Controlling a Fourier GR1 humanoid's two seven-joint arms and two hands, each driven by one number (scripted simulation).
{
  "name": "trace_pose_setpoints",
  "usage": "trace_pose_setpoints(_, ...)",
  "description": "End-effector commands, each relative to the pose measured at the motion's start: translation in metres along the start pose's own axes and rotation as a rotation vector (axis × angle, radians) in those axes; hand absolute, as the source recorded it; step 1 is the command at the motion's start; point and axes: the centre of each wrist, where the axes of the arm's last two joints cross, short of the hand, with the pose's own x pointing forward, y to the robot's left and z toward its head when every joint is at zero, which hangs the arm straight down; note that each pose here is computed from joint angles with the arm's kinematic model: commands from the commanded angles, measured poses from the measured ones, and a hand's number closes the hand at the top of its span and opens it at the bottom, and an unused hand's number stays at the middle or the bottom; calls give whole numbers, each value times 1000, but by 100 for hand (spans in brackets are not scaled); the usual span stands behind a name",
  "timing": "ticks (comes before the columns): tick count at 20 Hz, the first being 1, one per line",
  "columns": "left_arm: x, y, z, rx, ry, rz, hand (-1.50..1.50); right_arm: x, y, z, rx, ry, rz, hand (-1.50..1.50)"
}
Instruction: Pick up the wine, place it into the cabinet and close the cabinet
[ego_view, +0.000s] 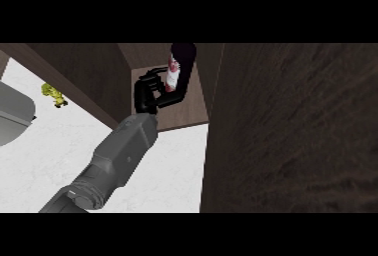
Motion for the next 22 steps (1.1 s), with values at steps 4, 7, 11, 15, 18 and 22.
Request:
trace_pose_setpoints(4,15,-12,-8,-8,-17,-17,150,0,-7,-1,-26,0,-4,-150)
trace_pose_setpoints(7,32,-24,-15,7,-18,-29,150,3,-3,2,-9,-21,7,-150)
trace_pose_setpoints(11,35,-25,-17,20,23,-13,150,-1,-10,4,-24,-9,27,-150)
trace_pose_setpoints(15,40,-28,-20,15,54,5,150,-3,-8,9,-21,-9,16,-150)
trace_pose_setpoints(18,43,-19,-26,45,72,3,150,0,-15,10,-41,4,37,-150)
trace_pose_setpoints(22,52,-16,-34,52,-29,-178,150,-4,-8,11,-13,-5,14,-150)
